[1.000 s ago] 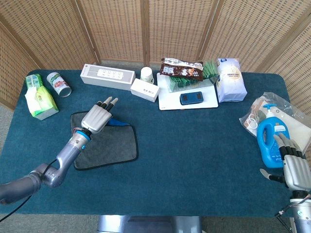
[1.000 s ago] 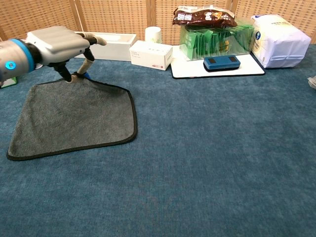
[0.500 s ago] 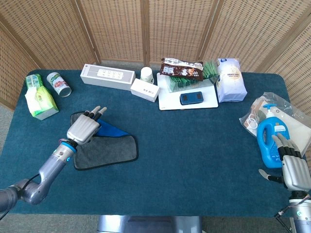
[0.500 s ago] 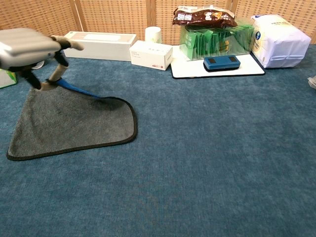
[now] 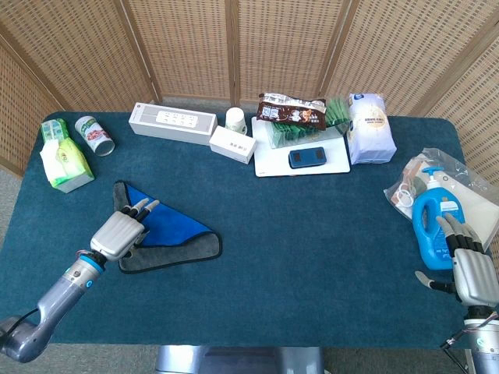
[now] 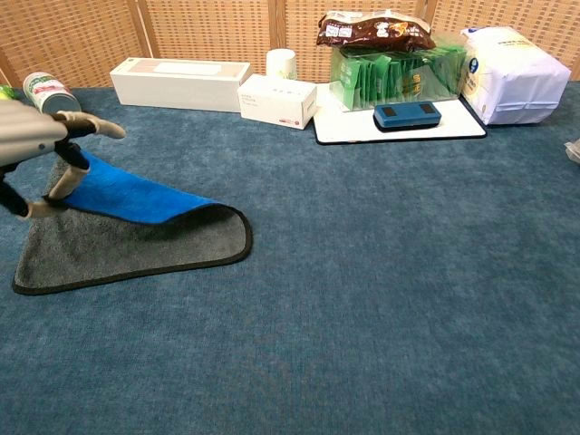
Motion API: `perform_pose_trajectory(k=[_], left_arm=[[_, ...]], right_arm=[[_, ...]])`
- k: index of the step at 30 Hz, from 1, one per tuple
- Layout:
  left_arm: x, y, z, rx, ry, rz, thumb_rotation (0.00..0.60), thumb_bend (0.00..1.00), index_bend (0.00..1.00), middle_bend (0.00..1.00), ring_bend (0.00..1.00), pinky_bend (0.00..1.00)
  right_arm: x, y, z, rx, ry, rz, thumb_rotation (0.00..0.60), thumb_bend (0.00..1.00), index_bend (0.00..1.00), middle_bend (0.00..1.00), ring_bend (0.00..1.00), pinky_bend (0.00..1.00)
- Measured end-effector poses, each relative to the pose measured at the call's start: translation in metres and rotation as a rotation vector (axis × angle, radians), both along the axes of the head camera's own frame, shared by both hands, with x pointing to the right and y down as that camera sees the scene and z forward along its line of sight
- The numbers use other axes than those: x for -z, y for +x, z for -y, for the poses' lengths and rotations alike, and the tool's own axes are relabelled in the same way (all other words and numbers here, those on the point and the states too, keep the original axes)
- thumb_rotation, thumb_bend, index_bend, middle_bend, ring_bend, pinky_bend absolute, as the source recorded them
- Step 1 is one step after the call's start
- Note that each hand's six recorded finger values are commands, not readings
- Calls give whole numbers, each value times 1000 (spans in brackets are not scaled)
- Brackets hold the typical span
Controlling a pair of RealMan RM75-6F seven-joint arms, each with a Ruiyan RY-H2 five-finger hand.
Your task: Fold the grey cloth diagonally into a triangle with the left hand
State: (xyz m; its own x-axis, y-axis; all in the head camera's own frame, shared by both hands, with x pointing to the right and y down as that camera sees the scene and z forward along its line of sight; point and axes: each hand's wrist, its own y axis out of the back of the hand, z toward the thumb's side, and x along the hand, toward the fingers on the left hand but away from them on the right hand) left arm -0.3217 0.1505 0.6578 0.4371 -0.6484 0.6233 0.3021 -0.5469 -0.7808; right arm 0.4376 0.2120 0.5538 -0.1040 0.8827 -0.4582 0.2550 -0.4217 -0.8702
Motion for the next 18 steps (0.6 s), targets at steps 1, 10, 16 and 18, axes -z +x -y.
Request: perform_pose_trajectory(k=[1,10,16,18], left_arm=[[0,0,-3,-1,-6,-2,600,627,750,0,15,280],[-4,-12,-20,-9,-43,20,600,627,750,0,9,272],[-10,-22,-25,-8,-44,42,600,626,750,0,10,271],[-11,-26,-27,-4,-45,49,600,627,750,0,9,271]], right_arm=[[0,0,0,1,0,0,600,0,0,0,0,0],[1,0,0,1,2,3,600,0,0,0,0,0],[0,0,0,2,-1,1,600,0,0,0,0,0],[0,0,0,1,-1,0,600,0,0,0,0,0]])
